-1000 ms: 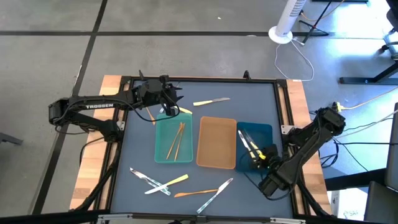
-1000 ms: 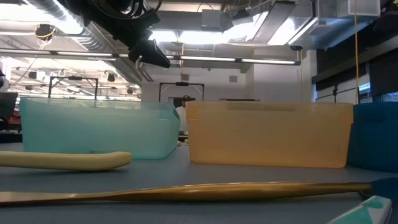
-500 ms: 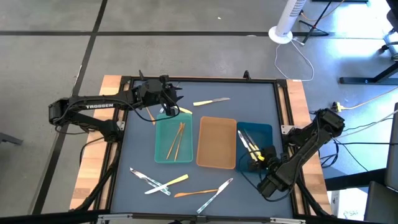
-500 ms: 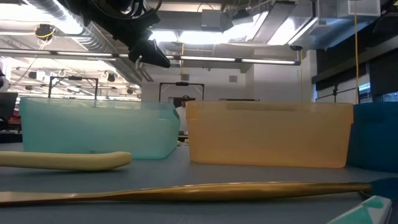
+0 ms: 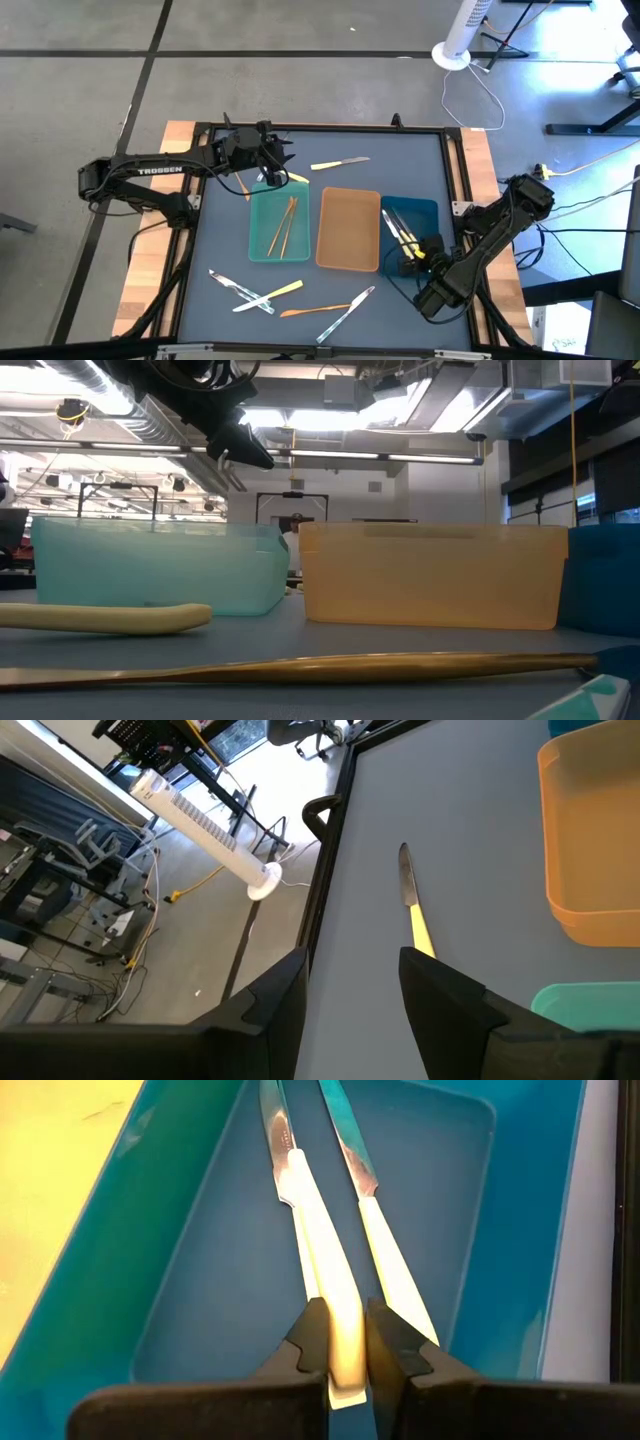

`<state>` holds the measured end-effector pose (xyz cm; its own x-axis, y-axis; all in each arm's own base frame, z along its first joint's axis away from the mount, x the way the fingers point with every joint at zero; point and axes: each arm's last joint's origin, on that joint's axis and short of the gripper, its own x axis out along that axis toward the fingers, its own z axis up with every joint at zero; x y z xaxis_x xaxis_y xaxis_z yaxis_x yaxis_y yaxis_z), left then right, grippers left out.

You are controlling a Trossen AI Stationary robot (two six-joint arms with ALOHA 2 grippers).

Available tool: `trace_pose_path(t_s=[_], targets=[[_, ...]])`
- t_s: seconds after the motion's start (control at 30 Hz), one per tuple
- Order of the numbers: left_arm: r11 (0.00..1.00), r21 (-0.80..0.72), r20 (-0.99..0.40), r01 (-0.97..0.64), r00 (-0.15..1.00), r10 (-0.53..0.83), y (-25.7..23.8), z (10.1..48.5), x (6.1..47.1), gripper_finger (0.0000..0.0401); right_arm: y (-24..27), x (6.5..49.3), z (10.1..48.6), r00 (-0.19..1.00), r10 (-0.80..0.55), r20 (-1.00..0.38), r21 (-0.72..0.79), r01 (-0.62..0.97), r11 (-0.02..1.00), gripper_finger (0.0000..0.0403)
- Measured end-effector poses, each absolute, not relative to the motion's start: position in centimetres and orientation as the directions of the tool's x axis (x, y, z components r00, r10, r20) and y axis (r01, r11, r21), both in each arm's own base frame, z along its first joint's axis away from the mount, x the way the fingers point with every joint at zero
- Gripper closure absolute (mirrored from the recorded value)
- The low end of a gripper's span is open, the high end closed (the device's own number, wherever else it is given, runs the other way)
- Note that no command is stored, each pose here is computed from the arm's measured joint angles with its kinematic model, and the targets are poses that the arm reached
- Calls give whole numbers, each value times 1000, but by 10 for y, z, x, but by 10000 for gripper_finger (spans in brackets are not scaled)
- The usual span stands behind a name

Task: Sort silverware by color (type)
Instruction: Put the yellow knife into the blue bin

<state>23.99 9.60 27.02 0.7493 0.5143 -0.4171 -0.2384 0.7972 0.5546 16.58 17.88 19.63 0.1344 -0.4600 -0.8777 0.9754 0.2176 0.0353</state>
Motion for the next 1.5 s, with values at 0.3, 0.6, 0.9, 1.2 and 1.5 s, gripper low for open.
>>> trace_pose_path(t_s=[0.3,0.6,0.9,1.2,1.5], targets=[[797,554,-417,-239,749,514,96,270,240,248,179,166,196,130,-450,-884,34,976,216,381],[797,554,-417,-238,749,514,96,270,240,248,185,170,187,130,-449,-884,24,972,235,381],[797,554,-417,-238,749,514,96,270,240,248,187,171,181,105,-456,-884,-4,973,232,381],[797,554,-417,-238,749,514,96,270,240,248,190,174,169,78,-484,-871,-65,960,272,381],[797,554,-417,-238,749,514,96,270,240,248,190,174,166,66,-488,-871,-80,959,272,381]])
